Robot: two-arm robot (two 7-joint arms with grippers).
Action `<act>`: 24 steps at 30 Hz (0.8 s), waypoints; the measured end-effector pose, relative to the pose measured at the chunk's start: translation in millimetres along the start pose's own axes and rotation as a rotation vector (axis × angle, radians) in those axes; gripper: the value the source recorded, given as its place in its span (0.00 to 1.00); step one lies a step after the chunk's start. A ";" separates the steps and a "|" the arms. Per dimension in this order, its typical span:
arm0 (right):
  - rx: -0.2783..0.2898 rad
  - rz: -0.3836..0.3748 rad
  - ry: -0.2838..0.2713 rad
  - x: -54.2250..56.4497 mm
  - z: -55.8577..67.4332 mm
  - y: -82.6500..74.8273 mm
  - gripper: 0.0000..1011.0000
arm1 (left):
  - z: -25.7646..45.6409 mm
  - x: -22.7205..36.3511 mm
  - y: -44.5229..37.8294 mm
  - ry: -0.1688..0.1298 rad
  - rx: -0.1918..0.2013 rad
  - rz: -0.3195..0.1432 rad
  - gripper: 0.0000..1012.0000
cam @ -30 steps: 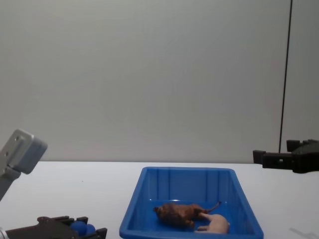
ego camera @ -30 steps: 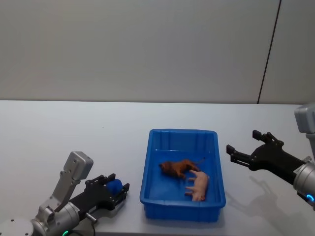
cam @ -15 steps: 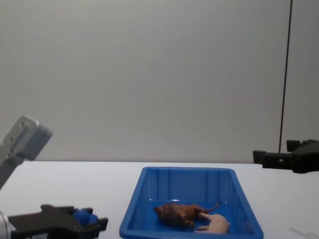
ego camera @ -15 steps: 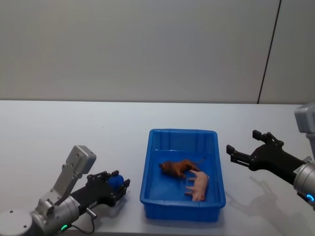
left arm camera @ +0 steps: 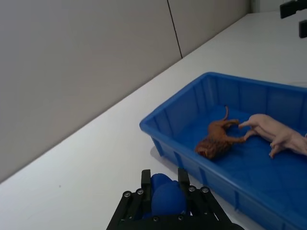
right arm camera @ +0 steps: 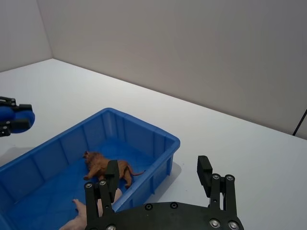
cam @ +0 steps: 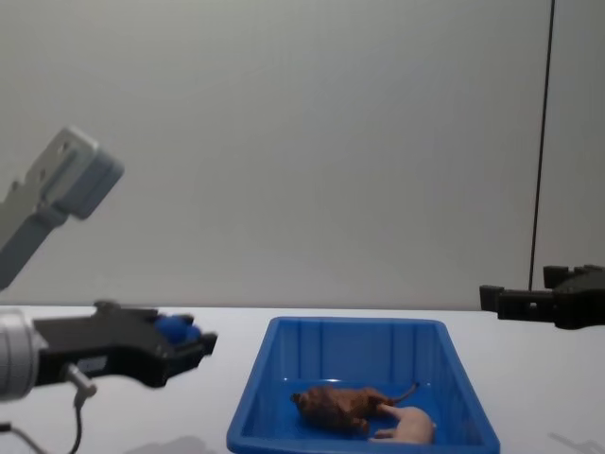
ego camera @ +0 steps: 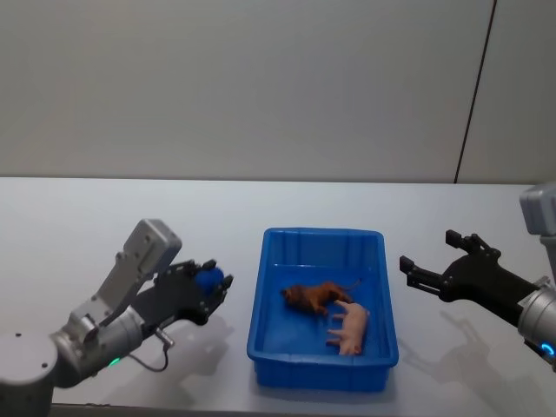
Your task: Pick up the two dolls from the table and place them into the box.
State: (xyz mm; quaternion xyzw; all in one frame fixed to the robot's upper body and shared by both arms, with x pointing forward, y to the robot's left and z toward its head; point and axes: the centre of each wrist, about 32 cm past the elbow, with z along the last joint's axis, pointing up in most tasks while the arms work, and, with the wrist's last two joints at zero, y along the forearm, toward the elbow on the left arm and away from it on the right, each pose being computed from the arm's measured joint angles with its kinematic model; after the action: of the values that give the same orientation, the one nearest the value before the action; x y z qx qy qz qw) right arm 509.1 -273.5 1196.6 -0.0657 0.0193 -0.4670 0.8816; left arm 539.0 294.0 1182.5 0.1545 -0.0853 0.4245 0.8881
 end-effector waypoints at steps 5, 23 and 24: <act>0.000 0.000 0.000 0.0 0.0 0.0 0.99 | 13.3 0.5 -8.1 -0.038 -0.028 -0.017 0.30; 0.000 0.000 0.000 0.0 0.0 0.0 0.99 | 38.3 -13.5 -48.9 -0.098 -0.127 -0.120 0.49; 0.000 0.000 0.000 0.0 0.0 0.0 0.99 | 38.9 -14.1 -49.8 -0.099 -0.130 -0.122 0.49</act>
State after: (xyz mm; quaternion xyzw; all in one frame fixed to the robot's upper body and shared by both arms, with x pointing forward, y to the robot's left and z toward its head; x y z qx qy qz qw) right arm 509.2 -273.5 1196.6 -0.0657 0.0192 -0.4670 0.8816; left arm 568.2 240.7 1204.9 0.1221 -0.1471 0.3549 0.9151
